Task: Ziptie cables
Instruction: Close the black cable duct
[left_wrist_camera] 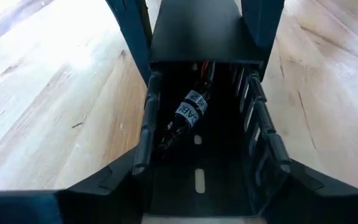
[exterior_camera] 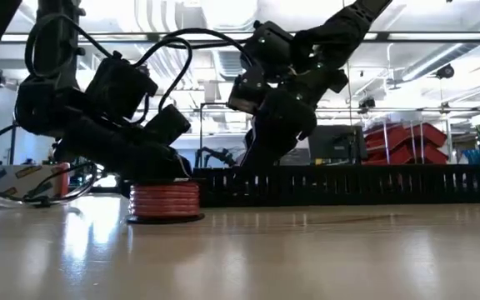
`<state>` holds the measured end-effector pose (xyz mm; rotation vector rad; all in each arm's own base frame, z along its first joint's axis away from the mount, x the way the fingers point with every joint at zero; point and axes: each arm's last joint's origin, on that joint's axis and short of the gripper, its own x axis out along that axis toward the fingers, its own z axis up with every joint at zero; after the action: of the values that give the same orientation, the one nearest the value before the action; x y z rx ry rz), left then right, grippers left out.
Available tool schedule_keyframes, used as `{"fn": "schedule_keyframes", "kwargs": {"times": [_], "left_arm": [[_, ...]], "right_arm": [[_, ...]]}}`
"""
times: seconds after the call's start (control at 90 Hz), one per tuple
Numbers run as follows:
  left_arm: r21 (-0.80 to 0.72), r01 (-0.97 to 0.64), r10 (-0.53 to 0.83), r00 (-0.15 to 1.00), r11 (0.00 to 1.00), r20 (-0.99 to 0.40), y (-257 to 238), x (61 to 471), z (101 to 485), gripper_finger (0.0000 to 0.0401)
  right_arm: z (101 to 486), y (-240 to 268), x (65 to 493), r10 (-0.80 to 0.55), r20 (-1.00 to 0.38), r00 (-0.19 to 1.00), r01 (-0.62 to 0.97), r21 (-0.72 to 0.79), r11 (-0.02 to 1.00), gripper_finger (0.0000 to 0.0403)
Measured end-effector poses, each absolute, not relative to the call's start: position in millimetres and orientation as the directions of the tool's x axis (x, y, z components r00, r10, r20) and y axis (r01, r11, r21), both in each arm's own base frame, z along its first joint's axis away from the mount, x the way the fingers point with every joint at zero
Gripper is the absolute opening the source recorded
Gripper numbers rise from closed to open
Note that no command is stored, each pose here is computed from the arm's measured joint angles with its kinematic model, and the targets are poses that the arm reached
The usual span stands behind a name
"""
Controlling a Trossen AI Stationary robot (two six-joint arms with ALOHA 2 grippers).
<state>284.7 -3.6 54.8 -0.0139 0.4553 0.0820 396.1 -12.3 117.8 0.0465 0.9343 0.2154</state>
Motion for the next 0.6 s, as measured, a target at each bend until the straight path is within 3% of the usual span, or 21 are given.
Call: {"fn": "schedule_keyframes", "kwargs": {"times": [0.144, 0.6], "left_arm": [[0.008, -0.076, 0.073, 0.905, 0.997, -0.42, -3.4, 288.0, 57.4, 0.0225], [0.01, -0.056, 0.055, 0.91, 0.998, -0.412, -4.0, 290.6, 58.9, 0.0223]], "right_arm": [[117.4, -12.9, 407.5, 0.194, -0.749, 0.634, -0.172, 0.108, 0.979, 0.0228], [112.8, -13.4, 419.9, 0.181, -0.744, 0.644, -0.149, 0.111, 0.983, 0.0227]]}}
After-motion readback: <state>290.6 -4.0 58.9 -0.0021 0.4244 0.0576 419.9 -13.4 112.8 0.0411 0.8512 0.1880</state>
